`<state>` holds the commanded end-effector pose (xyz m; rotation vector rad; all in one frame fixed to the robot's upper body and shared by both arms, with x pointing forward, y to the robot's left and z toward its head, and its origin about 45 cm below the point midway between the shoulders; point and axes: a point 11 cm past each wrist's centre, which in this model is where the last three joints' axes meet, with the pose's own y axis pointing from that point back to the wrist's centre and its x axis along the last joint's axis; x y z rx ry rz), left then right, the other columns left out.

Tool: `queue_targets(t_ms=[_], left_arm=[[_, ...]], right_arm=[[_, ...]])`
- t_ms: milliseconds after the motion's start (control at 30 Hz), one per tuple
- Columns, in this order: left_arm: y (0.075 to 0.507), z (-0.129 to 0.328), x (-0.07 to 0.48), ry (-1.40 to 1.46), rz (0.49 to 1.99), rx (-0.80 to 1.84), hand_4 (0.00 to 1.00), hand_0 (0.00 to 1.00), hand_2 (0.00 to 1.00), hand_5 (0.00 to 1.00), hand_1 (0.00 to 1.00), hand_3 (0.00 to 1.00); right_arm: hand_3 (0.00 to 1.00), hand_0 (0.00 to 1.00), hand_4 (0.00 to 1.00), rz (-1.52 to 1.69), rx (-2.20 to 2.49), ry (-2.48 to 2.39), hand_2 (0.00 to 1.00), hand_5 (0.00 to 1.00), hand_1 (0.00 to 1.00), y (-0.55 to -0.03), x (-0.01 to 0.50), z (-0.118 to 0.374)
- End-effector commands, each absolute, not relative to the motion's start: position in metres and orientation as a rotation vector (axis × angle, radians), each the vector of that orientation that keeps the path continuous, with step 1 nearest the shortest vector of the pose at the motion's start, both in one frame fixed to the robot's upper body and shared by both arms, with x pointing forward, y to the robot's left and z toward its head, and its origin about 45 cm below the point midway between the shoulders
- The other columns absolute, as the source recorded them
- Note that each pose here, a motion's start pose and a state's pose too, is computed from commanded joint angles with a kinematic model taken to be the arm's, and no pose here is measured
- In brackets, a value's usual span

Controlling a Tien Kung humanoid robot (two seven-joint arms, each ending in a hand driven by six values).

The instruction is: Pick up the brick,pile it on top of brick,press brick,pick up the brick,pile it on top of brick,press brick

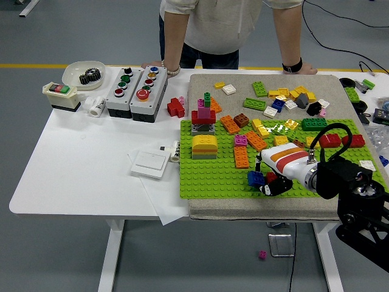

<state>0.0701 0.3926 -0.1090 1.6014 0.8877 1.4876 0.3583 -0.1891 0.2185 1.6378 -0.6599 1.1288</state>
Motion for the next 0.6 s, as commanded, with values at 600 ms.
queue_targets(t_ms=[600], left_arm=[[0.3932,-0.1086,0.0718,0.885,1.491,1.597,0.639,0.764,0.732,0.661,0.726,0.587]], right_arm=[[0.463,0.1,0.752,1.169,1.606,-0.605,0.108,0.312,0.016,-0.1895,0.3581,0.2207]])
